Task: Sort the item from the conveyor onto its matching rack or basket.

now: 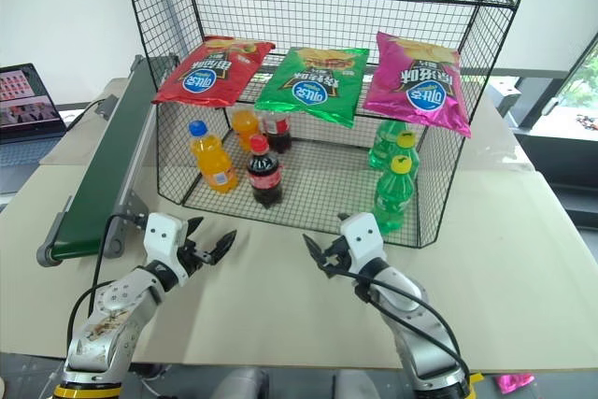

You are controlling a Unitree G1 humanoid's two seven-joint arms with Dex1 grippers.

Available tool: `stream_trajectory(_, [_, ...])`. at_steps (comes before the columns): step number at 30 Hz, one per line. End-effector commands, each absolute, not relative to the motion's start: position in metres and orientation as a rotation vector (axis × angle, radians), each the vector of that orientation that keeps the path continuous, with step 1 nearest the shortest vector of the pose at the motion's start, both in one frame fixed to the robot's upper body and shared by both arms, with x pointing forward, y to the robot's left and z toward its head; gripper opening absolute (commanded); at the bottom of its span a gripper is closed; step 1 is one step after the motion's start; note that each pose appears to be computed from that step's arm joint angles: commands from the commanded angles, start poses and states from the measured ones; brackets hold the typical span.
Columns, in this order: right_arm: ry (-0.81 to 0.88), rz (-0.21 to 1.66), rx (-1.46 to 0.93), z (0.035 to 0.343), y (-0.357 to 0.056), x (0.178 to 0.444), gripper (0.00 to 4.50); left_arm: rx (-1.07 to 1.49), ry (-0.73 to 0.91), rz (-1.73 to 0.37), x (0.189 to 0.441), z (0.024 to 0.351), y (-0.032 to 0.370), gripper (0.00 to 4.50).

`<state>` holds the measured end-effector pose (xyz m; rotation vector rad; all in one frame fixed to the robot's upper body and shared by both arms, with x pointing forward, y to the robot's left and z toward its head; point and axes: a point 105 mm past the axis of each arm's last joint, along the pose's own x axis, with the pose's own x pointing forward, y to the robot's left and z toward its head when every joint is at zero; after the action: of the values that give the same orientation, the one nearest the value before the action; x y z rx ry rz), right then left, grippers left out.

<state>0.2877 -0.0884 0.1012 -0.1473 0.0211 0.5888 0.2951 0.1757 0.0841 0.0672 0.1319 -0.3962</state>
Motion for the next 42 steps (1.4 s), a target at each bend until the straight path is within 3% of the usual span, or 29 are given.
stream_trajectory(1, [-0.055,0.596,-0.156,0.1188,-0.0874,0.2874,4.50,0.089,0.075,-0.378,0.2958,0.0972,0.1783,4.42])
stream_trajectory(42, [-0.065,0.605,-0.152,0.1220,-0.0814,0.2864,4.50,0.139,0.083,-0.392,0.2934,0.0965,0.1798,4.42])
